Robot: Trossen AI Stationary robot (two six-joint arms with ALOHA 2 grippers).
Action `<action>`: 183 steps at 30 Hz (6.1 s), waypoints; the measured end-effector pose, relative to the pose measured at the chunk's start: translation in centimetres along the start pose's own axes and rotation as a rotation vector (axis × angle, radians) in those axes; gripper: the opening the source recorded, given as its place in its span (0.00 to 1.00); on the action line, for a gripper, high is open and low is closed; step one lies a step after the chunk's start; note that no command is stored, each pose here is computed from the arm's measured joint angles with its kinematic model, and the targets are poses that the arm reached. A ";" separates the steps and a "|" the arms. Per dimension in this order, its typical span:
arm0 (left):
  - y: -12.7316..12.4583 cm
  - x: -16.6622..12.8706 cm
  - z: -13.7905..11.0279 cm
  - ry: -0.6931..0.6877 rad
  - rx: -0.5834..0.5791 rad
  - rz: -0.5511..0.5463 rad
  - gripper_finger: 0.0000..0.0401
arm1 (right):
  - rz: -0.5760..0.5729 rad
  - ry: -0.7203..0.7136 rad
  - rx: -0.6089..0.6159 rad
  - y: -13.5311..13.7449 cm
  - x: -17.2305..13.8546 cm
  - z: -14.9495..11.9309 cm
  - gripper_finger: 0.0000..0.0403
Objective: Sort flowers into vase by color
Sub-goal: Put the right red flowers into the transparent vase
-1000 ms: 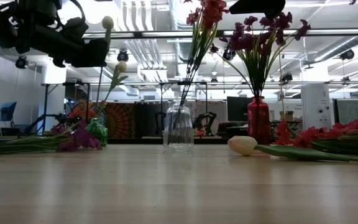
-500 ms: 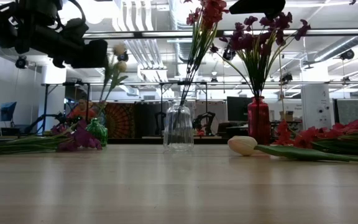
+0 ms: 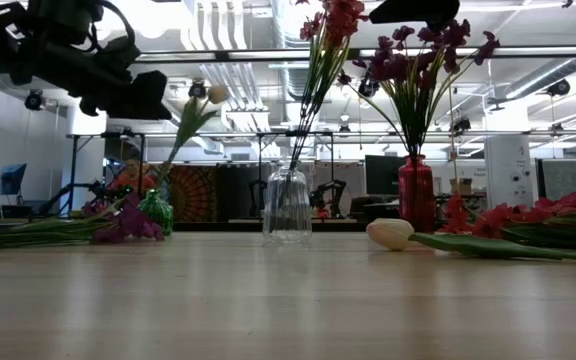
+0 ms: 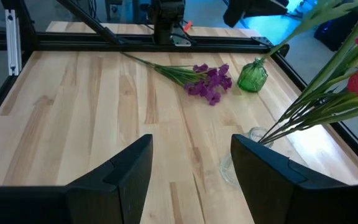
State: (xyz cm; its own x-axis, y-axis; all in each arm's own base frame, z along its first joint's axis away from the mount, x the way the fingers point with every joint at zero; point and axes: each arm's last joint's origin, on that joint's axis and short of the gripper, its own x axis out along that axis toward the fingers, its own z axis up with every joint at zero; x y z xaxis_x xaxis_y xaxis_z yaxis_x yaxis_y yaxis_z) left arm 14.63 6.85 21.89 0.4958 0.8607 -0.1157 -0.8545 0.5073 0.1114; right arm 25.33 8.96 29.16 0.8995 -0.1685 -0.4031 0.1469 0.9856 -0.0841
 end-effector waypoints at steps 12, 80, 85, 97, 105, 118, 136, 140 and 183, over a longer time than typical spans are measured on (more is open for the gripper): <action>-0.7 -3.4 0.2 -0.001 -0.091 -0.193 0.37 | -0.015 0.098 0.113 -0.2 -0.2 -1.0 0.52; -10.1 -10.3 5.0 0.183 0.074 -0.705 0.37 | -0.560 1.193 0.762 -2.1 -2.5 -14.2 0.52; -10.1 -10.3 5.0 0.183 0.075 -0.705 0.37 | -0.562 1.221 0.774 -2.3 -2.5 -15.6 0.52; -10.1 -10.3 5.0 0.183 0.075 -0.704 0.37 | -0.508 1.184 0.788 -2.2 -2.0 -16.9 0.27; -10.1 -10.3 5.0 0.182 0.075 -0.703 0.37 | -0.504 1.180 0.791 -2.2 -2.0 -16.8 0.06; -10.1 -10.3 5.0 0.183 0.076 -0.703 0.37 | -0.506 1.195 0.775 -1.9 -2.5 -13.5 0.04; -9.9 -10.2 5.1 0.158 0.086 -0.654 0.37 | -0.348 0.948 0.702 -1.6 -6.5 -4.8 0.04; -9.9 -10.2 5.1 0.157 0.084 -0.655 0.37 | -0.270 0.851 0.681 -1.1 -7.8 -2.7 0.04; -10.1 -10.2 6.0 -0.066 0.556 -0.688 0.37 | 0.056 -0.593 -0.117 3.0 1.1 0.7 0.04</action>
State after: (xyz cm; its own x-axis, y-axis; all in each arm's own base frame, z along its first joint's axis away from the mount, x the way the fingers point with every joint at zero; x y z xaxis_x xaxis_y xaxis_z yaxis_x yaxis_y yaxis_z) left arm 19.14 -6.85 27.85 0.8945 0.3494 -0.2789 -0.1736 0.8463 0.5036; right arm 27.07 11.78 29.13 0.9855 -0.0452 0.1635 0.0764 0.9788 -0.1901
